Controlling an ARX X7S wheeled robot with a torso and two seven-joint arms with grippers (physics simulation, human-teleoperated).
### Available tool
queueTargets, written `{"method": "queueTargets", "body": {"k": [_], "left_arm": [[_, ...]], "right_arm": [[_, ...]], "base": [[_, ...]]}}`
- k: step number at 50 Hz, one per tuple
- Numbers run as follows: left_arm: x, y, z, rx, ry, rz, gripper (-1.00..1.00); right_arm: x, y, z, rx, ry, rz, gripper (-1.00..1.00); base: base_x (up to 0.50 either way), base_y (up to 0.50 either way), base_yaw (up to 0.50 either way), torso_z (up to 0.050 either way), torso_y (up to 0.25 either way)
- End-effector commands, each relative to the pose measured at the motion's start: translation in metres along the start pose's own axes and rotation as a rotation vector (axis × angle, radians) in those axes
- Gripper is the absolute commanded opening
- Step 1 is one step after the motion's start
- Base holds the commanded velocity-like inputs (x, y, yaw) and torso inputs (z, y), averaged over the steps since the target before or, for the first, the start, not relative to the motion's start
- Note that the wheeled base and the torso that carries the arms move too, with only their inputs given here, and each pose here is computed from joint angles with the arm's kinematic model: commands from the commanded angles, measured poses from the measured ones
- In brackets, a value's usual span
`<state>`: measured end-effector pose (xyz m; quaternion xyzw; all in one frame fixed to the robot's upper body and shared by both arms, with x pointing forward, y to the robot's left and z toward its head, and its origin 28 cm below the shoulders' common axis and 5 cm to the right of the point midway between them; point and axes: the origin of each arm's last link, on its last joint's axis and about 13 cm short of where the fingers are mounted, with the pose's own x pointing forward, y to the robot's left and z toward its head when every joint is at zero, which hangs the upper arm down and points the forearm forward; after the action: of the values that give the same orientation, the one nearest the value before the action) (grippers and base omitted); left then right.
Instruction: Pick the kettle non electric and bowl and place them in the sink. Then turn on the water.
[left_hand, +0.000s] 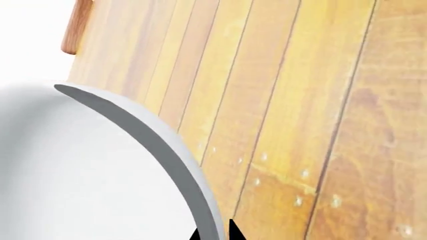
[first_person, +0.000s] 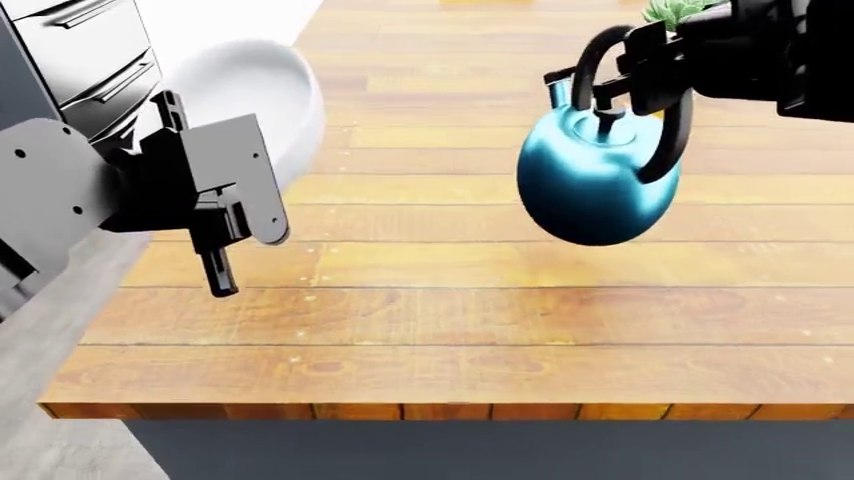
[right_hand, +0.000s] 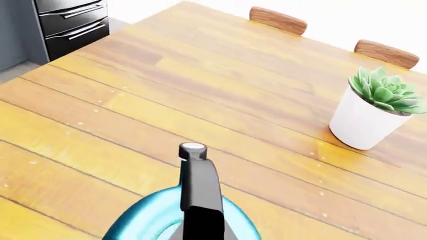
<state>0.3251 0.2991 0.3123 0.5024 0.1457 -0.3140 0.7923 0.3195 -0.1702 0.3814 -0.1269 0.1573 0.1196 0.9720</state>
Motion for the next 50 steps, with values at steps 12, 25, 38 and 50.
{"method": "queueTargets", "body": {"k": [12, 25, 38, 50], "left_arm": [[-0.006, 0.005, 0.006, 0.039, -0.015, 0.044, -1.0], [-0.007, 0.007, 0.007, 0.044, -0.016, 0.044, -1.0], [-0.016, 0.004, 0.007, 0.05, -0.009, 0.04, -1.0], [-0.041, -0.005, 0.002, 0.055, -0.036, 0.049, -1.0]], "right_arm": [[0.0, -0.004, 0.004, 0.005, -0.089, -0.074, -1.0], [-0.003, -0.005, 0.005, -0.001, -0.112, -0.087, -1.0], [-0.001, 0.0, 0.001, -0.018, -0.112, -0.078, -1.0], [-0.02, 0.004, -0.005, -0.064, -0.124, -0.043, -1.0]], "base": [[-0.46, 0.02, 0.0, 0.001, 0.0], [0.0, 0.0, 0.14, 0.001, 0.002], [0.0, 0.0, 0.5, 0.001, 0.002], [0.0, 0.0, 0.5, 0.0, 0.002]]}}
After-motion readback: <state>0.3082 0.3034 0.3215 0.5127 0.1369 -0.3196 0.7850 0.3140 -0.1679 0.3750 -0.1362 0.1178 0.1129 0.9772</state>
